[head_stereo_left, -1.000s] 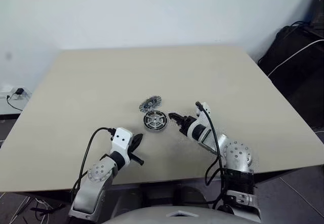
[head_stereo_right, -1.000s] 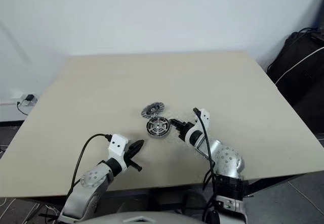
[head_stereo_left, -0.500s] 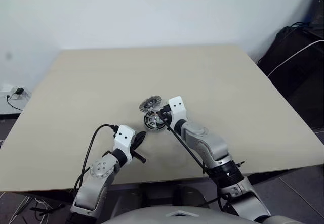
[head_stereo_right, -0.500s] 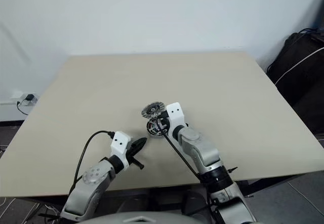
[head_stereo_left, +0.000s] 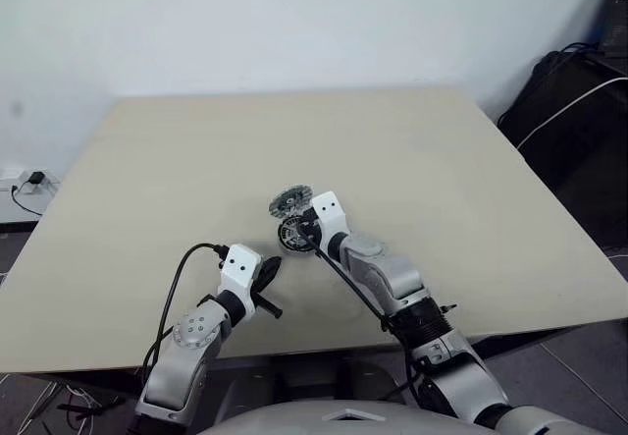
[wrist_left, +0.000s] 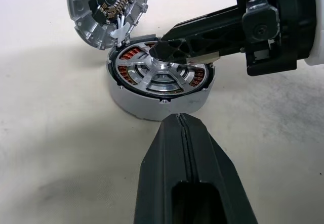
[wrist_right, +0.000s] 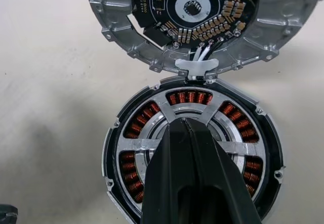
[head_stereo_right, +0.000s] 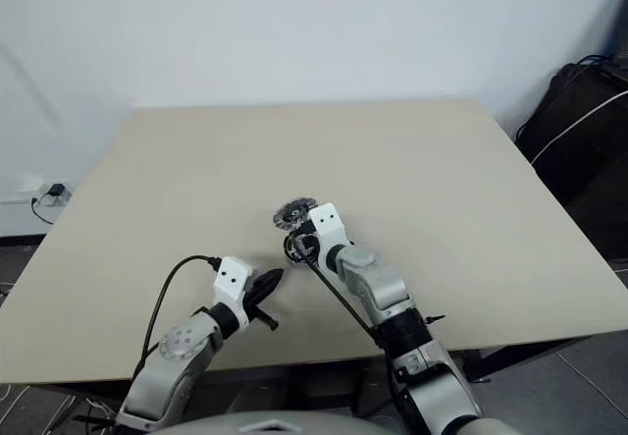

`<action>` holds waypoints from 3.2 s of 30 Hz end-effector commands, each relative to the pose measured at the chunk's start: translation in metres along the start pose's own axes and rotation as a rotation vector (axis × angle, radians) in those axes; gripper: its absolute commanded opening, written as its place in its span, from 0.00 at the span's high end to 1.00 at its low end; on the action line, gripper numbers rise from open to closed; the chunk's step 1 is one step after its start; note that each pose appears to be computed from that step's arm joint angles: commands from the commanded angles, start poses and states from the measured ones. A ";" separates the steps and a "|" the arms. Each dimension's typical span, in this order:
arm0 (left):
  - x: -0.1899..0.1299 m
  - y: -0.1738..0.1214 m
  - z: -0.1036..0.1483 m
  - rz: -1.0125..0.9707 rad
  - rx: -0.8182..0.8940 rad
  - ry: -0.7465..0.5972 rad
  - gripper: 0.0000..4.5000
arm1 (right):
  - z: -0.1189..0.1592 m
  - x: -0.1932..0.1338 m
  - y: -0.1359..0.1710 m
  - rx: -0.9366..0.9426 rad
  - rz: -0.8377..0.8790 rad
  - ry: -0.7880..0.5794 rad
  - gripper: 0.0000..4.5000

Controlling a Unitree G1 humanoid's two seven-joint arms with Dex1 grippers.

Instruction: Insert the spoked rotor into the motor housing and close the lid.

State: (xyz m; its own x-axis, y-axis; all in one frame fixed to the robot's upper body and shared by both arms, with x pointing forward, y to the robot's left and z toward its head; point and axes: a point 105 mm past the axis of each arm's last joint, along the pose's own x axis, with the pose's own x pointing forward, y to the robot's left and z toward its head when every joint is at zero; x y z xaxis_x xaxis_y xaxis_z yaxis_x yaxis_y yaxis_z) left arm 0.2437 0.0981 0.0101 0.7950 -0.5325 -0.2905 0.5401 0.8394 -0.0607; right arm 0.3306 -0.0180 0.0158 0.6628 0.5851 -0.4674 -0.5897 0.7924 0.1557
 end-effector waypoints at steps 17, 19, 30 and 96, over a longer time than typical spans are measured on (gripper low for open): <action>0.007 -0.003 0.012 0.011 -0.007 -0.073 1.00 | 0.019 -0.055 0.010 -1.016 0.421 0.284 0.58; 0.007 -0.003 0.012 0.014 -0.009 -0.076 1.00 | 0.016 -0.054 0.010 -1.072 0.445 0.319 0.52; 0.004 0.001 0.012 0.042 -0.013 -0.085 1.00 | 0.016 -0.037 0.003 -1.126 0.445 0.356 0.52; 0.007 -0.008 0.005 0.014 -0.036 -0.074 1.00 | 0.000 -0.065 0.022 -0.141 0.109 0.287 0.69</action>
State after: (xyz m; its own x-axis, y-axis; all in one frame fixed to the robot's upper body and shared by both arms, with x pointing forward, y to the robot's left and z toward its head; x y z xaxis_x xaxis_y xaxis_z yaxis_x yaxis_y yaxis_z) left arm 0.2439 0.0897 0.0030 0.8188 -0.5137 -0.2561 0.5048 0.8568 -0.1050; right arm 0.2686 -0.0417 0.0401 0.4222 0.5633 -0.7103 -0.7231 0.6818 0.1109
